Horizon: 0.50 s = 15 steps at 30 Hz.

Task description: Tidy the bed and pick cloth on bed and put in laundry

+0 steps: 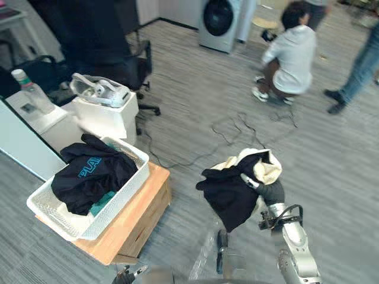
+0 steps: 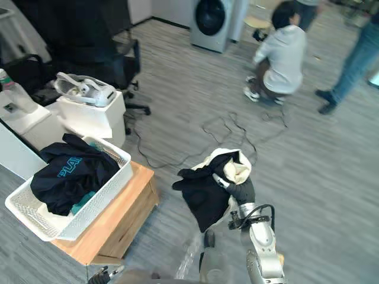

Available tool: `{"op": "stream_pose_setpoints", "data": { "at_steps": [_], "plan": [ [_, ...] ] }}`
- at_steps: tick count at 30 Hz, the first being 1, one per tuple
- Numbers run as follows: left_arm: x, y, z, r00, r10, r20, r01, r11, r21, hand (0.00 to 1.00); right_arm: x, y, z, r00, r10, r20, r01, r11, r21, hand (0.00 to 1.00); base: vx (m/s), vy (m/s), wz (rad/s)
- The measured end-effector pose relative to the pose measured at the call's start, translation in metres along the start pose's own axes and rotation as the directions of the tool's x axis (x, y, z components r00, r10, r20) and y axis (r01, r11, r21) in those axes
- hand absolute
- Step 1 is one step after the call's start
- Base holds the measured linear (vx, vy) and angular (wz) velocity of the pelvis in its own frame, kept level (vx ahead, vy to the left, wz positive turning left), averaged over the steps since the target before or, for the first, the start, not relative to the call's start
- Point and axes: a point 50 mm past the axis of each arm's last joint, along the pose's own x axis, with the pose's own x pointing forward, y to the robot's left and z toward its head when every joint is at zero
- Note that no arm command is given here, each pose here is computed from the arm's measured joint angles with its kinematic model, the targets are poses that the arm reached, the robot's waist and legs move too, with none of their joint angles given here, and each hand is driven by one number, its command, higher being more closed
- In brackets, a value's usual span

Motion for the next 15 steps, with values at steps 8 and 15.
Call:
{"op": "stream_pose_setpoints", "data": {
  "at_steps": [8, 15],
  "plan": [
    [0.001, 0.002, 0.002, 1.000, 0.001, 0.010, -0.001, 1.000, -0.018, 0.00, 0.021, 0.012, 0.020, 0.996, 0.057, 0.071, -0.052, 0.996, -0.072, 1.00, 0.09, -0.076, 0.90],
    [0.001, 0.009, -0.003, 0.998, 0.014, -0.056, -0.016, 0.999, -0.032, 0.00, 0.021, 0.008, 0.020, 0.996, -0.030, 0.081, 0.038, 0.993, -0.110, 1.00, 0.14, 0.104, 0.69]
  ]
}}
